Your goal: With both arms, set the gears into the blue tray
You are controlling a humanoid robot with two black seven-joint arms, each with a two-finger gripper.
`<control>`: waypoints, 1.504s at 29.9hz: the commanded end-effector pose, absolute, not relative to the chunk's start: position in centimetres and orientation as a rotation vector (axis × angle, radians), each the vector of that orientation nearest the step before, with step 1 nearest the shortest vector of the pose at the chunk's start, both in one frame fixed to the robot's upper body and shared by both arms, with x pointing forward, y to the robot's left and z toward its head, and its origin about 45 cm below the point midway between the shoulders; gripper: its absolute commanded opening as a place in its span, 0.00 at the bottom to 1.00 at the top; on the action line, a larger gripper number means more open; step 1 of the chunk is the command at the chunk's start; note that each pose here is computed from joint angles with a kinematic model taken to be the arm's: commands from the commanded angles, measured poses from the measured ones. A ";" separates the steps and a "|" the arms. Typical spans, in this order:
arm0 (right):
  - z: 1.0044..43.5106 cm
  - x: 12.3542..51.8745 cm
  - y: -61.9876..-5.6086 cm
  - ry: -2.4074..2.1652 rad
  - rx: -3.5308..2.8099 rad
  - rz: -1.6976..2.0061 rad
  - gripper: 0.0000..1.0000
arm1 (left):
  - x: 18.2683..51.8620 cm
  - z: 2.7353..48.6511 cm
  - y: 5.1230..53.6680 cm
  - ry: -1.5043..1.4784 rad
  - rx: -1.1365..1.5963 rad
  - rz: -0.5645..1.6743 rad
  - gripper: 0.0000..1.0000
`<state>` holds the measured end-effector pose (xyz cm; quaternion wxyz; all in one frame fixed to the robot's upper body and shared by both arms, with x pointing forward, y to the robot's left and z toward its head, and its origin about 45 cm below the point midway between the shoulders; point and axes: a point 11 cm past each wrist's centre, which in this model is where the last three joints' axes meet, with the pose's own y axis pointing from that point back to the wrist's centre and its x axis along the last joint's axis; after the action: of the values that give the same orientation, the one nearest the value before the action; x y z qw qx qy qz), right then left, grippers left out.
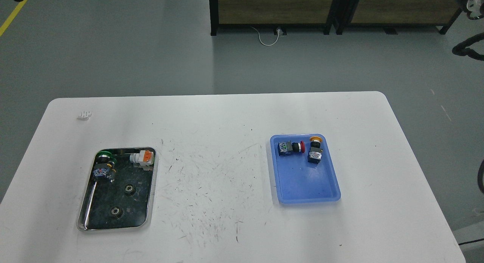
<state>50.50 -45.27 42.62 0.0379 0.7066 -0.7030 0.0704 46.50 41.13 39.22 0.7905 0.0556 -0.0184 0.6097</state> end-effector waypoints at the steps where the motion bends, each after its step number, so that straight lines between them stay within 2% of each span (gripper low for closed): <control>1: 42.4 50.2 -45.2 -2.117 2.159 0.221 0.99 | 45.2 36.3 40.7 -0.023 0.164 1.221 0.99; 5: 41.9 50.3 -45.0 -2.097 2.147 0.213 0.99 | 43.6 31.9 39.5 -0.017 0.266 1.154 0.99; 11: 42.7 50.5 -45.0 -2.093 2.126 0.238 0.99 | 39.2 25.1 36.5 0.038 0.383 0.998 0.99; 21: 43.0 50.5 -45.3 -2.096 2.095 0.256 0.99 | 31.7 15.4 36.3 0.150 0.554 0.942 0.98; 31: 42.0 51.0 -45.0 -2.086 2.069 0.243 0.99 | 26.2 10.4 35.9 0.270 0.599 0.943 0.98; 45: 41.1 51.4 -44.6 -2.087 2.051 0.226 0.99 | 22.7 6.1 34.8 0.315 0.680 1.033 0.98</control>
<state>51.41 -44.59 41.27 0.1017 0.6958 -0.7067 0.0775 23.24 34.70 6.68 0.8092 0.3062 0.1478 0.4792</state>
